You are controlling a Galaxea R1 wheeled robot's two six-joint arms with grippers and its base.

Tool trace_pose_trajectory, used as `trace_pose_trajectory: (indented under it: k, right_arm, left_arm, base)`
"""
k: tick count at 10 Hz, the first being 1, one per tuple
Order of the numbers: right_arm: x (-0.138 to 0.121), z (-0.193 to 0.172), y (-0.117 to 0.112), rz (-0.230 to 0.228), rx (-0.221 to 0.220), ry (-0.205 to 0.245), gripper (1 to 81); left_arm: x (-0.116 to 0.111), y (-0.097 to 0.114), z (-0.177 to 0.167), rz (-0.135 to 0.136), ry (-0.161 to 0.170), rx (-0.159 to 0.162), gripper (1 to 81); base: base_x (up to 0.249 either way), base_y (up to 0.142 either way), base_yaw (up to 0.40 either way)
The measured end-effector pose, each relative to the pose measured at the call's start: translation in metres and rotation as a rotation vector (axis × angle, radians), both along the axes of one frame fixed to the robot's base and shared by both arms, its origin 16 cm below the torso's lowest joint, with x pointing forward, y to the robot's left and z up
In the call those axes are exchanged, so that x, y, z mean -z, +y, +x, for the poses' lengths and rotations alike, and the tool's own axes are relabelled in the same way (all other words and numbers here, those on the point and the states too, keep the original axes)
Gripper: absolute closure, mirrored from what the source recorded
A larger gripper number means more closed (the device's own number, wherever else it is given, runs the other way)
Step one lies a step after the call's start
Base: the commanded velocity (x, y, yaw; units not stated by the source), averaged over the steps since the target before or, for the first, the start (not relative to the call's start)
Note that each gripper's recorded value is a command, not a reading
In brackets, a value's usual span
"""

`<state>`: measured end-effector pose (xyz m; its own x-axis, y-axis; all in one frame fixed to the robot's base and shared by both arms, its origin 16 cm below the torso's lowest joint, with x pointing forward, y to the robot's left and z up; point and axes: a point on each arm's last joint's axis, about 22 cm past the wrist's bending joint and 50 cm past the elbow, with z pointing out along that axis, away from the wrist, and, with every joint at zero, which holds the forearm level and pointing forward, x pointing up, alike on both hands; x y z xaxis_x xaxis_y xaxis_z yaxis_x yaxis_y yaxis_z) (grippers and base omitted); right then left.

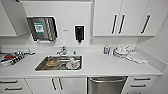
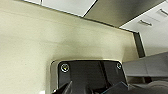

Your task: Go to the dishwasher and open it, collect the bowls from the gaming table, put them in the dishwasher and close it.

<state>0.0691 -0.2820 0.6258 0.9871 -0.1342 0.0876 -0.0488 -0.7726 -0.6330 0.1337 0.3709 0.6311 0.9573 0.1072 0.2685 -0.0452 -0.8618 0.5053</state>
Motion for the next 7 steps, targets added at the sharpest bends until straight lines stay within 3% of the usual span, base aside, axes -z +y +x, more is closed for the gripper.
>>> trace_pose_trajectory:
  k: [2, 4, 5, 7]
  right_arm:
    - [-0.009, 0.037, 0.003, 0.018, 0.014, -0.052, 1.0]
    - [-0.007, 0.061, -0.002, 0.015, 0.033, -0.079, 1.0]
    - [-0.011, 0.068, -0.007, 0.018, 0.051, -0.073, 1.0]
    - [-0.016, 0.083, -0.007, 0.038, 0.070, -0.043, 1.0]
  left_arm:
    - [-0.034, 0.015, 0.027, 0.000, -0.047, 0.000, 1.0]
    - [-0.065, 0.012, 0.056, -0.025, -0.105, 0.003, 1.0]
    - [-0.076, 0.008, 0.074, -0.039, -0.129, 0.000, 1.0]
    - [-0.087, -0.002, 0.109, -0.073, -0.143, -0.005, 1.0]
  base:
    - [0.000, 0.000, 0.000]
    - [0.000, 0.000, 0.000]
    - [0.000, 0.000, 0.000]
    - [0.000, 0.000, 0.000]
